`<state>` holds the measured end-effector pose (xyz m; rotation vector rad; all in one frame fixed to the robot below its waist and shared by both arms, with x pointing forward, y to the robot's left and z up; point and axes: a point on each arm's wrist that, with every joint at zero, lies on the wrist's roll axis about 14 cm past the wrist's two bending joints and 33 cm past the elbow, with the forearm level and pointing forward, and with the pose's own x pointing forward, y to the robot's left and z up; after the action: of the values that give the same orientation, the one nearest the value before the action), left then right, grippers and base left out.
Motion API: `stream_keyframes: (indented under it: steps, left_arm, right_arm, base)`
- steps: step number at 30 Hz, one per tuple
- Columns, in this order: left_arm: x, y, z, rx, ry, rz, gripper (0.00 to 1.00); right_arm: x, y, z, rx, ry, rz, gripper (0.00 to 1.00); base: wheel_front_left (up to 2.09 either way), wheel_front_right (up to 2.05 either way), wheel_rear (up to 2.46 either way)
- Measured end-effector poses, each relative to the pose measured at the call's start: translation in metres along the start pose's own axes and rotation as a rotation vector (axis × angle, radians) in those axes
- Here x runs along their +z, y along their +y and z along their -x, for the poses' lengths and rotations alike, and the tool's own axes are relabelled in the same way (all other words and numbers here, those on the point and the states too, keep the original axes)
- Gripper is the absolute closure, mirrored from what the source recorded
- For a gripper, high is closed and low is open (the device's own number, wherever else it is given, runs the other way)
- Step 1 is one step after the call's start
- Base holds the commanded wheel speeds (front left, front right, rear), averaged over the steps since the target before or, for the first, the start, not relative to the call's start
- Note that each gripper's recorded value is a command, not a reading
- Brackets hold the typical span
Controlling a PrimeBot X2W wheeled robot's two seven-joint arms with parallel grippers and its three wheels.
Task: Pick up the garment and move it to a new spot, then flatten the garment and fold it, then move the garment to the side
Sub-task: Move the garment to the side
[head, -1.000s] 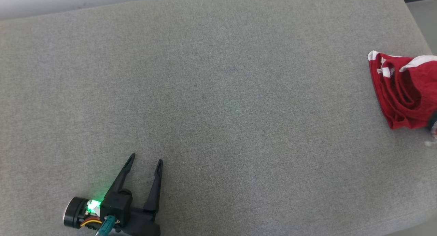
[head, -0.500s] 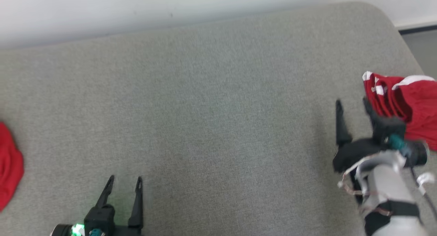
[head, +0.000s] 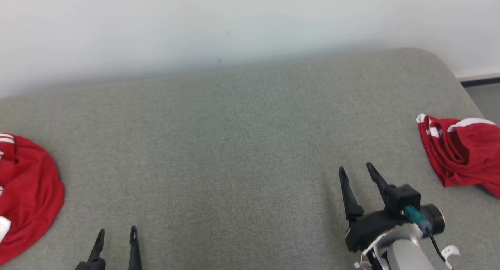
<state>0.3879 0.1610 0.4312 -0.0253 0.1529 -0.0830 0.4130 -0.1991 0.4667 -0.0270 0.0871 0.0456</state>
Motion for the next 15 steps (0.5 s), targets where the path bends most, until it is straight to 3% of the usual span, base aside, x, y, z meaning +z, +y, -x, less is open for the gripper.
stream_keyframes:
  steps: [15]
  left_arm:
    - [0.016, 0.022, 0.029, 0.079, -0.06, 0.024, 0.0]
  right_arm:
    - [0.015, 0.019, 0.026, 0.023, -0.07, -0.066, 0.0]
  base:
    - [0.0, 0.0, 0.0]
